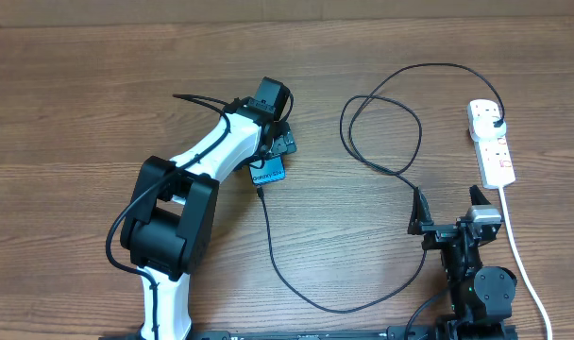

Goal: Plug charger to phone and switch on socket
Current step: 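Lower the left gripper and grasp the phone's top edge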

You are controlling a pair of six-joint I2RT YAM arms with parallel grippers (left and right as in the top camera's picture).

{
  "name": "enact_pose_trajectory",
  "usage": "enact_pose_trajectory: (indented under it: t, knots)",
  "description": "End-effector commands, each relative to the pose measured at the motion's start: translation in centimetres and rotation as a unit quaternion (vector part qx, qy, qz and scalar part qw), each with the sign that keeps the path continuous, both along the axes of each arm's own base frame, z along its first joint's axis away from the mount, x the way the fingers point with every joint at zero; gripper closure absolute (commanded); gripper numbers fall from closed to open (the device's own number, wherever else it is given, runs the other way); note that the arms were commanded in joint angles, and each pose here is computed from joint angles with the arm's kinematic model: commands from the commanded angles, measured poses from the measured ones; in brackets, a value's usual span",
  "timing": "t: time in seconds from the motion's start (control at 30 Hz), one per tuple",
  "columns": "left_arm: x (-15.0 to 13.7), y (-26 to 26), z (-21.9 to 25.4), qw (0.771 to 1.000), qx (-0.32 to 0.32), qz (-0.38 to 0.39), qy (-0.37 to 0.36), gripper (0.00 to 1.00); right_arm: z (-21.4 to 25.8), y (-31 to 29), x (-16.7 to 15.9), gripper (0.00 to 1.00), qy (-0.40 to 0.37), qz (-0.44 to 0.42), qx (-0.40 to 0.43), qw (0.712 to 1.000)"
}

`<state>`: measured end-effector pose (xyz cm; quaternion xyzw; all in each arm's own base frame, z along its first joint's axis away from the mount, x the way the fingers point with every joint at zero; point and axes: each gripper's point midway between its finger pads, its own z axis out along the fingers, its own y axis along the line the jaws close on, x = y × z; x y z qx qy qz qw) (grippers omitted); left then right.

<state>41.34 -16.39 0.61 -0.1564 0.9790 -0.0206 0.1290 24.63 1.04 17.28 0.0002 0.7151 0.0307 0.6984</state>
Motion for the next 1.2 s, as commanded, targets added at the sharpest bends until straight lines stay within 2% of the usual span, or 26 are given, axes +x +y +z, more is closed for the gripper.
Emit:
enact_pose_trajectory:
  t: [0.0, 0.3, 0.57, 0.8, 1.17]
  knots:
    - [0.6, 0.0, -0.3, 1.0, -0.002, -0.006, 0.001, 0.0, -0.2, -0.2, 0.0, 0.0, -0.001, -0.007, 0.001, 1.0]
    - [0.0, 0.3, -0.7, 1.0, -0.003, 0.0, 0.016, 0.0, -0.2, -0.2, 0.0, 0.0, -0.001, -0.007, 0.001, 1.0]
    - [-0.8, 1.3, -1.3, 0.999, 0.022, -0.001, 0.034, 0.0, -0.2, -0.2, 0.0, 0.0, -0.001, -0.007, 0.001, 1.0]
    - [-1.3, 2.0, -2.1, 0.998, 0.042, -0.008, 0.048, 0.09, -0.2, -0.2, 0.0, 0.0, -0.001, -0.007, 0.001, 1.0]
    - [-0.9, 3.5, -1.9, 0.996, 0.075, -0.013, 0.04, 0.15, -0.2, -0.2, 0.0, 0.0, -0.001, -0.007, 0.001, 1.0]
